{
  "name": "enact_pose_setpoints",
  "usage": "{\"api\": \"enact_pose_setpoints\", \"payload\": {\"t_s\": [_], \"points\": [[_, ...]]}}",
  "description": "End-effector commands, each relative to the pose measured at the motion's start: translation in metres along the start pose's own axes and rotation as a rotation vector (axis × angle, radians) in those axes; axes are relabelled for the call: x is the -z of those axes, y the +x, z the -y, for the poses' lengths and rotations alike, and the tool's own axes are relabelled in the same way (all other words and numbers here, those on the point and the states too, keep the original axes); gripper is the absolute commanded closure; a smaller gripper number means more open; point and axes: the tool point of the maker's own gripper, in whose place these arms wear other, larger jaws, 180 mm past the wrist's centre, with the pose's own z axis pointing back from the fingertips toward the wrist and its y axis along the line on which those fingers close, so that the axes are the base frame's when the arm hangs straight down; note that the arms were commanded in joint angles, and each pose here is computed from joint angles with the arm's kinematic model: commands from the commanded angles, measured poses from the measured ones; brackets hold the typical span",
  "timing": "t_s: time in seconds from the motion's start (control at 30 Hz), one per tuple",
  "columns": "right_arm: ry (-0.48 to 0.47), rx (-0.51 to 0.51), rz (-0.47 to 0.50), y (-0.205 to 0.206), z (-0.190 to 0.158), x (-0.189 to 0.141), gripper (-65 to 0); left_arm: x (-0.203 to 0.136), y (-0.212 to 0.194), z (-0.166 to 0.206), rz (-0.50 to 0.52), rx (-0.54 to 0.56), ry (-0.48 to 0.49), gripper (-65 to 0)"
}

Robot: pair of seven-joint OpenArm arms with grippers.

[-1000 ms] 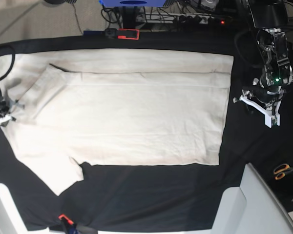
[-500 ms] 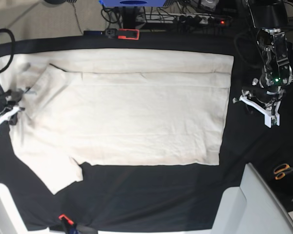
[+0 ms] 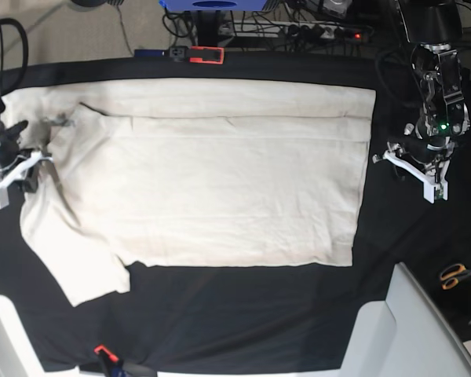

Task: Fold the T-shirt properly
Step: 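Lower the right gripper to the shirt side by the sleeve and grasp, then fold the grasped shirt side inward toward the shirt's middle with right gripper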

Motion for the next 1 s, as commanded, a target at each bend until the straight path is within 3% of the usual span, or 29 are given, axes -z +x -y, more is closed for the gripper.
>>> {"api": "enact_pose_setpoints", "payload": {"t_s": [0.0,0.17,0.3,0.6,0.7,0.87,0.97], "points": [[-0.004,-0.016,0.048,0.017,0.006,-0.004,0.0,-0.002,0.018,-0.004,0.049,0.008,0.007,-22.4],[0.008,-0.022,0.012,0.003,-0.001,-0.015,0.0,-0.002,0.018,-0.004,0.049,0.008,0.007,-22.4],[-0.017,0.035,0.018,0.002,-0.002,-0.027,0.0,-0.002,0.019,-0.004,0.05,0.007,0.006,-22.4],[-0.001,0.109,-0.128,-0.029,-0.02,-0.027,-0.5,0.005,0.005,-0.008,0.011,-0.013,0.013,-22.4],[0.004,0.104,-0.15,-0.024,-0.022,-0.025,-8.4,0.005,0.003,-0.008,0.006,-0.015,0.014,-22.4],[-0.027,0.102,-0.043,0.019,-0.008,-0.029,-29.1,0.005,0.003,-0.008,0.008,-0.014,0.014,-22.4],[-0.056,0.115,-0.008,0.048,0.007,-0.024,-34.4,0.005,0.003,-0.008,0.008,-0.014,0.014,-22.4]]}}
